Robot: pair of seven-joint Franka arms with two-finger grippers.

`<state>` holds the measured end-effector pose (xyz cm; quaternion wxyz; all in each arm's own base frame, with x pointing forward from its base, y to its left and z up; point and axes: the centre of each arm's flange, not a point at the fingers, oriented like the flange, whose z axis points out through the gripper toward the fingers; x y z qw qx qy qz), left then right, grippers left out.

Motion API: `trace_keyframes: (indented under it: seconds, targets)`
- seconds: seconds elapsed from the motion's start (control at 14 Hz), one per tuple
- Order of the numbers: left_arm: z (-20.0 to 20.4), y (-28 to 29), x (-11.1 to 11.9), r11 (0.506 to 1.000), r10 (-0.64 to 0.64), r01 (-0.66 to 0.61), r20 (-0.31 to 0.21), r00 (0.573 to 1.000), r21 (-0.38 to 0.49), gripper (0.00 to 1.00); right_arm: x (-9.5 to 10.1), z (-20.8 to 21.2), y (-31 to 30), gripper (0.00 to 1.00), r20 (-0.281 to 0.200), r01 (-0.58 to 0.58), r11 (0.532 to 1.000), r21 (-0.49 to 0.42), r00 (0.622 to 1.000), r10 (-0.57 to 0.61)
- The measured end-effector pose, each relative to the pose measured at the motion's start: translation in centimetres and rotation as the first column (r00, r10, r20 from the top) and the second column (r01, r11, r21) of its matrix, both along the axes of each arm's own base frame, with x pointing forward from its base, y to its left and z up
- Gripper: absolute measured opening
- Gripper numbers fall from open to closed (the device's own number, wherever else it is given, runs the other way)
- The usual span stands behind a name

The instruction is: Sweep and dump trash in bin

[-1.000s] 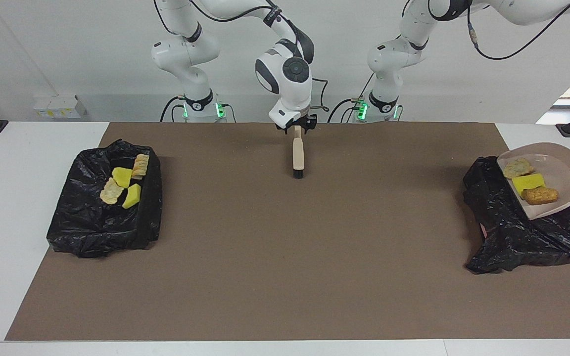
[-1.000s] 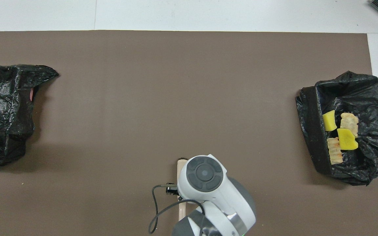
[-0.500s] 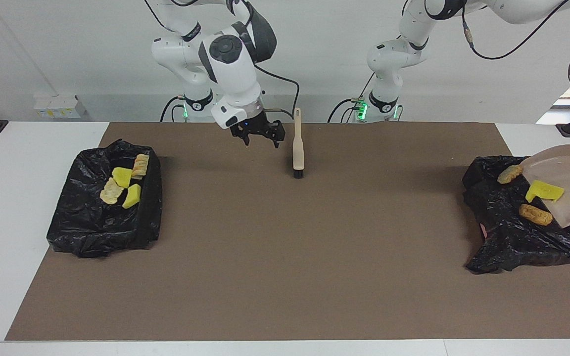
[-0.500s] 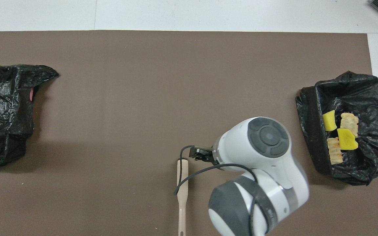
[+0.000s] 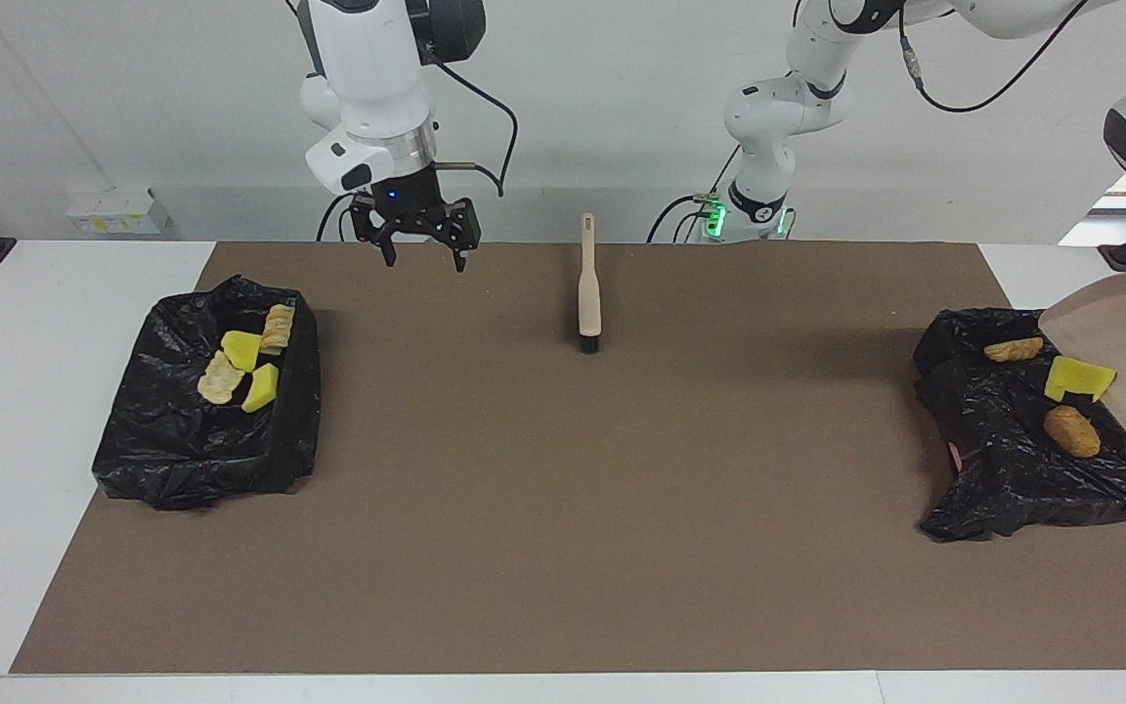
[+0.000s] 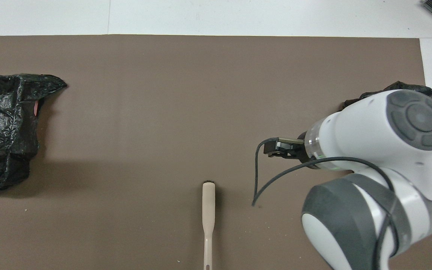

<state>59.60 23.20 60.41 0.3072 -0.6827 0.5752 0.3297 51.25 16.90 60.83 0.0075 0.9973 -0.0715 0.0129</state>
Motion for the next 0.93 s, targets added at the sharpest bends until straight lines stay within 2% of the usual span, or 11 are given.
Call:
trace_keyframes:
  seconds: [0.21,0.57,0.79,0.93]
  targets:
    - [0.9,-2.8,-0.2,1.000,0.027,-0.027,0.006,1.000,0.008,0.31,-0.1,2.7,-1.6,1.00,-0.013,0.018,0.998,-0.053,1.000,-0.018]
    - [0.3,-8.4,-0.6,0.993,0.114,-0.114,-0.009,0.993,-0.022,0.31,1.2,3.7,-3.9,1.00,-0.002,0.060,0.997,-0.044,0.998,-0.060]
    - [-0.9,-11.1,-1.3,0.969,0.216,-0.213,0.009,0.976,-0.126,0.31,2.0,3.4,-5.8,1.00,-0.009,0.101,0.995,-0.009,0.995,-0.101]
    - [-2.1,-11.8,-2.3,0.924,0.324,-0.310,0.029,0.946,-0.224,0.31,2.3,3.5,-6.7,1.00,0.001,0.118,0.993,0.007,0.993,-0.118]
